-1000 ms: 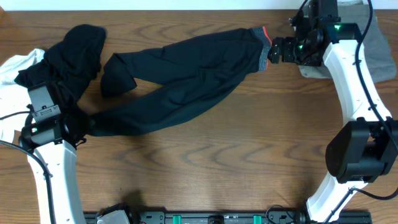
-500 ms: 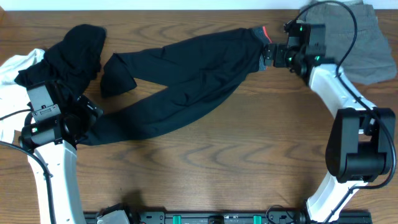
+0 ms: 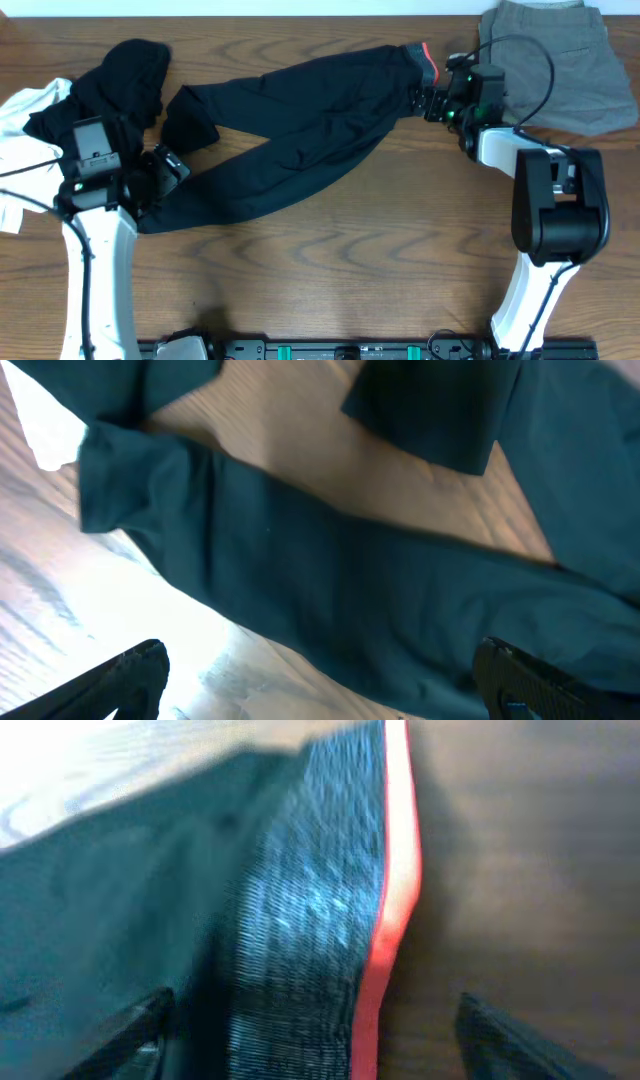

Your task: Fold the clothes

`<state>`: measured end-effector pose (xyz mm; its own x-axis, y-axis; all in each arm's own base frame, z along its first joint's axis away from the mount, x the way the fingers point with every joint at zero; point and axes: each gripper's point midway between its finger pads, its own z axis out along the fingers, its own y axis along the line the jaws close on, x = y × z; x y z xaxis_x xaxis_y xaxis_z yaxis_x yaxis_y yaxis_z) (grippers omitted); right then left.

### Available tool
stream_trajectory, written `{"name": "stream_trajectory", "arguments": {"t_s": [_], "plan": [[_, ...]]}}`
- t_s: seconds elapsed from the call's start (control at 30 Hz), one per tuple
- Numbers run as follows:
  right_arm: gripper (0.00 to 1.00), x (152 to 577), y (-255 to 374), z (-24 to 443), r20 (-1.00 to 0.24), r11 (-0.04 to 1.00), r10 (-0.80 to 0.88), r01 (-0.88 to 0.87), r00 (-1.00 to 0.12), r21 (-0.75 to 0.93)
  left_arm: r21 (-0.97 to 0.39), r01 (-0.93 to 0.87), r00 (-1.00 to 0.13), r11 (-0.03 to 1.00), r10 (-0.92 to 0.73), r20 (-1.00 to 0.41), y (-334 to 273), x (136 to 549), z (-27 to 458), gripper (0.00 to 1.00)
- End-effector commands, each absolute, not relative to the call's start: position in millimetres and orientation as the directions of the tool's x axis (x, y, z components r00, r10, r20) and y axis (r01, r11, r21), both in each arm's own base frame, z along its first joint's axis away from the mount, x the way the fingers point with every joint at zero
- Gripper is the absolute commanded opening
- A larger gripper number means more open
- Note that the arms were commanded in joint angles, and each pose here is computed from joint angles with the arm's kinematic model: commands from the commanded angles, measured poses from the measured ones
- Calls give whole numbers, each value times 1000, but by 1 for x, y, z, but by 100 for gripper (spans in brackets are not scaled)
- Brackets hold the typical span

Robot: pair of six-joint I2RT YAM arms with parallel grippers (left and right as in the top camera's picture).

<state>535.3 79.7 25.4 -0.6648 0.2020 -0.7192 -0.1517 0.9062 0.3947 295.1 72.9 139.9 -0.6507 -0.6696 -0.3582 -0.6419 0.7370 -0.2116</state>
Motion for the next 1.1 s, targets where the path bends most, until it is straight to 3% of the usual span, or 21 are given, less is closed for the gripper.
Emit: {"name": "stream_trajectory", "arguments": {"t_s": [0.0,0.03,0.07,0.1,0.2,0.63,0.9,1.07], "plan": [[70,529,91,15,-692,882,210,-172,-690,439,-200,-632,-673,749,-658,-337,69,299,132,98],[56,530,92,17,-697,882,211,-175,-686,439,-196,-631,-678,750,-657,-329,68,300,129,98],[31,532,91,19,-700,880,225,-168,-678,445,-193,-631,-682,752,-655,-324,67,300,127,98],[20,535,91,22,-701,875,245,-158,-670,457,-191,-630,-685,753,-655,-320,67,301,126,98],[3,541,91,30,-707,862,288,-147,-646,486,-187,-630,-690,754,-653,-313,66,301,122,98],[1,548,103,99,-745,842,239,-249,-622,478,-188,-629,-689,754,-653,-315,66,302,123,98],[1,506,93,195,-821,906,100,-290,-563,309,-188,-629,-688,754,-653,-316,66,302,123,98],[0,471,97,229,-818,929,68,-263,-572,261,-189,-629,-688,754,-653,-317,66,303,123,98]]}}
